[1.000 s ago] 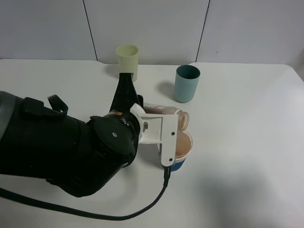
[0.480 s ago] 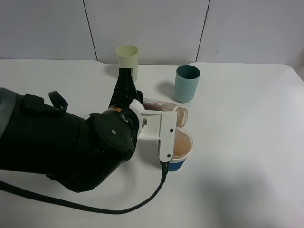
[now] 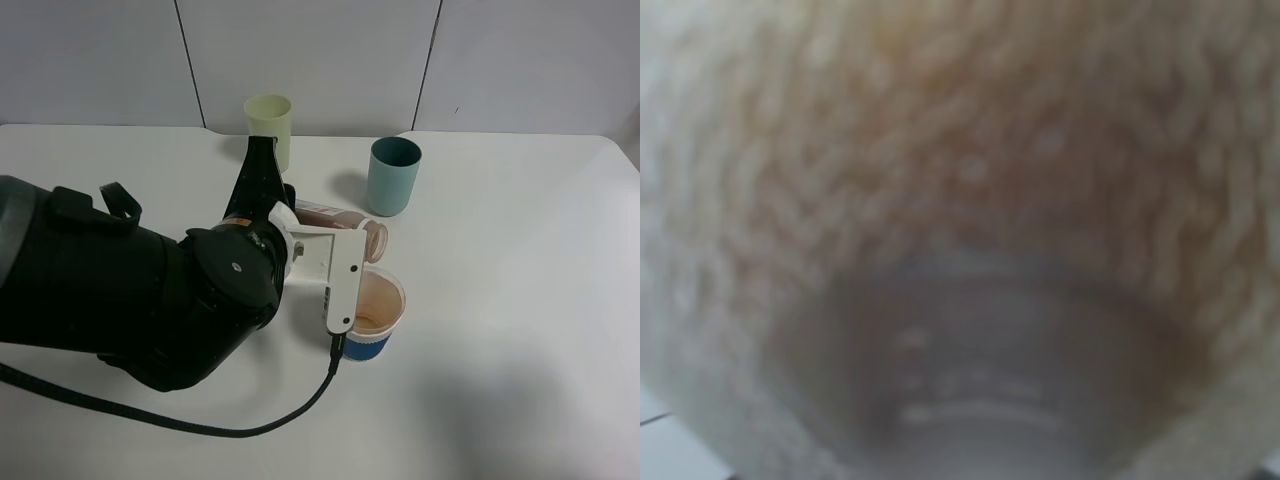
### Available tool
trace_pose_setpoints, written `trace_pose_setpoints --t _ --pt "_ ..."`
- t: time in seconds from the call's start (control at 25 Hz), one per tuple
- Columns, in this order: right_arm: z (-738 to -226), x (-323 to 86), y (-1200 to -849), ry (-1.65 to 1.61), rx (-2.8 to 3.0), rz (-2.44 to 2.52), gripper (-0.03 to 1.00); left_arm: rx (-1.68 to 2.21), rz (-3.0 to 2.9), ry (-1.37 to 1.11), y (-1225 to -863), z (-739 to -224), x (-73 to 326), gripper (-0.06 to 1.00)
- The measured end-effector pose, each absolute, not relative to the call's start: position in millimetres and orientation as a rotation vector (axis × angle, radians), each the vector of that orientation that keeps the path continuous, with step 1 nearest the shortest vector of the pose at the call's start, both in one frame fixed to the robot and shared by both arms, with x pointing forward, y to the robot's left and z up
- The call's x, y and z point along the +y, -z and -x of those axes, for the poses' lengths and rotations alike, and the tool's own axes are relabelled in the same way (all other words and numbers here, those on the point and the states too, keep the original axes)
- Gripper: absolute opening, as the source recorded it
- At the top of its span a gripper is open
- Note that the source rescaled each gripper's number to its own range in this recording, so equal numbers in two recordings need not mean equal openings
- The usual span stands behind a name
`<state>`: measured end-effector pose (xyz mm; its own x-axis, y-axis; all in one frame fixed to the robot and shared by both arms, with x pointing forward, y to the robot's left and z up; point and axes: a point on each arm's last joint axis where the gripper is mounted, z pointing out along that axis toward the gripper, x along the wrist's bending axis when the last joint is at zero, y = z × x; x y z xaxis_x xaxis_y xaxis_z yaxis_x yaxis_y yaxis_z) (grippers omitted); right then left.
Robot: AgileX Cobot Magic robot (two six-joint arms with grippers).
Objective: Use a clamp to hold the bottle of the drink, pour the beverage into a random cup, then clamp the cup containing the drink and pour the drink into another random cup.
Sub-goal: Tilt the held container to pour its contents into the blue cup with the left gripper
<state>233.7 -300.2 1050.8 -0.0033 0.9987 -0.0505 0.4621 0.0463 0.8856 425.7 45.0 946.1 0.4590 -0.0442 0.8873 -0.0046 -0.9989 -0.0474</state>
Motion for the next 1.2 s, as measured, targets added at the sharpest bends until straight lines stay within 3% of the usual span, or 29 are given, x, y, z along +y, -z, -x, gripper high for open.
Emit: trace_pose_setpoints --t 1.2 --pt "-233.7 -300.2 -1050.8 -0.898 1.569 -1.516 0.90 0.191 2.542 1.588 -941.5 -424.0 54.5 0.01"
